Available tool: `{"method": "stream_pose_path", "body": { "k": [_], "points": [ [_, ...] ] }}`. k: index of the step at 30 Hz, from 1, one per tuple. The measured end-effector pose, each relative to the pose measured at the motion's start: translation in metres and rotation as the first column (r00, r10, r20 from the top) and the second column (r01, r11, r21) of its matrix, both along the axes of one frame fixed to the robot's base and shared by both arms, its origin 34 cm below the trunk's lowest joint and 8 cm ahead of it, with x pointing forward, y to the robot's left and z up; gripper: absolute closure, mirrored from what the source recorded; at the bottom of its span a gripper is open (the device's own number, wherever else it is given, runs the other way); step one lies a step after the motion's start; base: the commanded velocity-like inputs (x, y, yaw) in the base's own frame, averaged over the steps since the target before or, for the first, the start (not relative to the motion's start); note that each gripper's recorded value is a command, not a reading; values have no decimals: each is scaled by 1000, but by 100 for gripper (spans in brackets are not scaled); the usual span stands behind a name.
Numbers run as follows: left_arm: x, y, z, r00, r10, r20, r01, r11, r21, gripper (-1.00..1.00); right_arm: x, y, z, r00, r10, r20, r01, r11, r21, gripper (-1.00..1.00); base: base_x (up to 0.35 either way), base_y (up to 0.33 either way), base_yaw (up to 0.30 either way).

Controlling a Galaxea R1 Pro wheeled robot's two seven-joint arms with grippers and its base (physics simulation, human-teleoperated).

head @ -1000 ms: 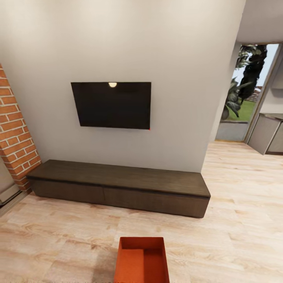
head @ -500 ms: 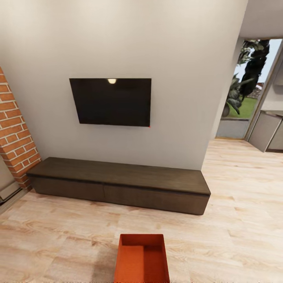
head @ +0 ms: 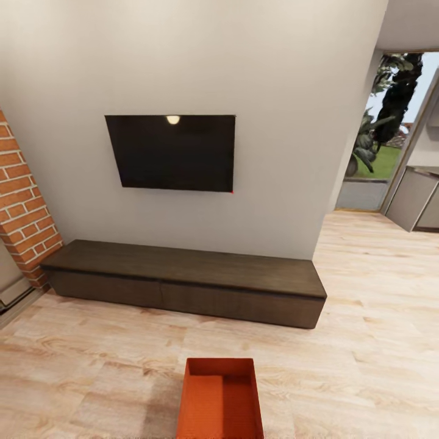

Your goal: Move the two storage containers from the living room to the garage. In the garage, place one container on the floor and stack the other container on top of it (either order is fine).

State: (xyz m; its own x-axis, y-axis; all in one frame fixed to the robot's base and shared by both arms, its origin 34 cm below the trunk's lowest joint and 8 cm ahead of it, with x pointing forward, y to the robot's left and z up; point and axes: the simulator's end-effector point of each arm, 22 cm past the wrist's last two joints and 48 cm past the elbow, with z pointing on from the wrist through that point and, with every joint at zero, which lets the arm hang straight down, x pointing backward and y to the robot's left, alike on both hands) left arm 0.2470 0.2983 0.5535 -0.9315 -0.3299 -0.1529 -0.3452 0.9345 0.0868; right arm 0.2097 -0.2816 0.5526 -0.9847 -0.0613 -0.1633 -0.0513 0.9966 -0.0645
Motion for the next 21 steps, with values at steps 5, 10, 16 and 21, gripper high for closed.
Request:
{"method": "stream_pose_path", "body": {
  "k": [5,10,16,21],
  "points": [
    [-3,0,-1,1000,0,-8,0,1000,0,-100,-3,0,-1,1000,0,-8,0,1000,1,-100,0,0,0],
    [-6,0,-2,1000,0,-16,0,1000,0,-100,-6,-2,-1,1000,-5,-16,5,1000,-2,-100,0,0,0],
    [-10,0,-3,1000,0,-26,0,1000,0,-100,-10,0,-2,1000,-1,-26,1,1000,0,-100,0,0,0],
    [-13,0,-4,999,0,-34,0,1000,0,-100,-13,-1,-2,999,0,-33,0,1000,-1,-100,0,0,0]
  ]
}}
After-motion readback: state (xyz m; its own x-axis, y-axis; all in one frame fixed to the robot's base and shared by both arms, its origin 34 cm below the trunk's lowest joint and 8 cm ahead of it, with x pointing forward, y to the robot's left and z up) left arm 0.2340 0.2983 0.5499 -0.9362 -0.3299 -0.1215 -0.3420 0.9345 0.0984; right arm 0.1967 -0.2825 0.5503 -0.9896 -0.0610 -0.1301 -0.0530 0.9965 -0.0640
